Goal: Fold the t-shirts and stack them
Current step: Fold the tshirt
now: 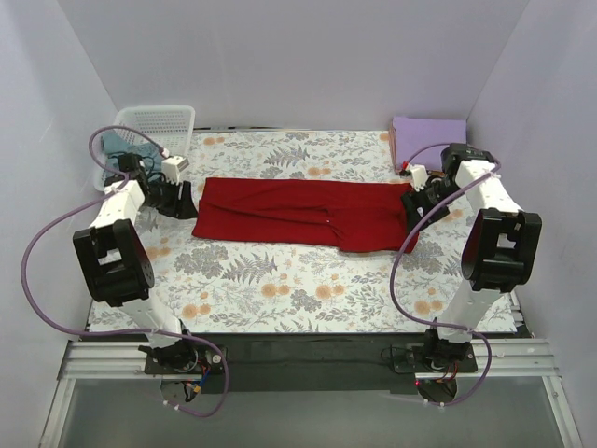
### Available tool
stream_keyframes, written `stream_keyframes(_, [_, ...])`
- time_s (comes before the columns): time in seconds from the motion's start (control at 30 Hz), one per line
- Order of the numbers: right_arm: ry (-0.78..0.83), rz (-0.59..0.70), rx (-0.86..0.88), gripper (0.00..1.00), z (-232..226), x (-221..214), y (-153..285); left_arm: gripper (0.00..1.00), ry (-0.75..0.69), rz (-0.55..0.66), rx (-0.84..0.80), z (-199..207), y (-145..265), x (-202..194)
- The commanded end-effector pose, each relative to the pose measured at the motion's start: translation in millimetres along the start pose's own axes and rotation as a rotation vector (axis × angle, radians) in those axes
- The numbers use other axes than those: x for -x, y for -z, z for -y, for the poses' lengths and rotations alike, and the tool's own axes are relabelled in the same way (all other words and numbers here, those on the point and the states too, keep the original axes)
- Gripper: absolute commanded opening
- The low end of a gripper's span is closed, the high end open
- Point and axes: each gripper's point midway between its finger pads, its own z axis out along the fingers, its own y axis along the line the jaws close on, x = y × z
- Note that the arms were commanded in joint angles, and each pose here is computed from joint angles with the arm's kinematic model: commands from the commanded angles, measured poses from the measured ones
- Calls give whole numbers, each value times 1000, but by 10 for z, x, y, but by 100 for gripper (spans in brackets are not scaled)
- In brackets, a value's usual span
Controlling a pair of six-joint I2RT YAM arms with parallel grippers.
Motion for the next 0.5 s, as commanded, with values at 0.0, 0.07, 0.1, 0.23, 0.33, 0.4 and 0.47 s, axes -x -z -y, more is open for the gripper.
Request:
stream_keyframes(0.0, [-37, 37, 99, 78, -278, -53, -181, 50, 195, -22, -79, 126, 58, -313])
stream_keyframes(0.07, [-23, 40, 75, 78, -250, -141, -279, 51, 235, -15, -94, 121, 59, -358])
stream_keyframes(0.1, [-16, 32, 62, 75, -229, -188, -314, 51, 253, -11, -99, 113, 73, -381])
stream_keyframes(0.23, [30, 27, 50, 64, -226, -333, -441, 51, 272, -8, -113, 138, 49, -461])
stream_keyframes(0.33, [35, 24, 45, 56, -231, -404, -515, 51, 262, -7, -99, 117, 40, -477])
stream_keyframes(0.4, [39, 34, 26, 55, -188, -395, -535, 51, 265, -11, -93, 92, 21, -491])
stream_keyframes(0.47, [32, 41, 20, 53, -162, -367, -557, 51, 262, -8, -83, 59, 6, -487])
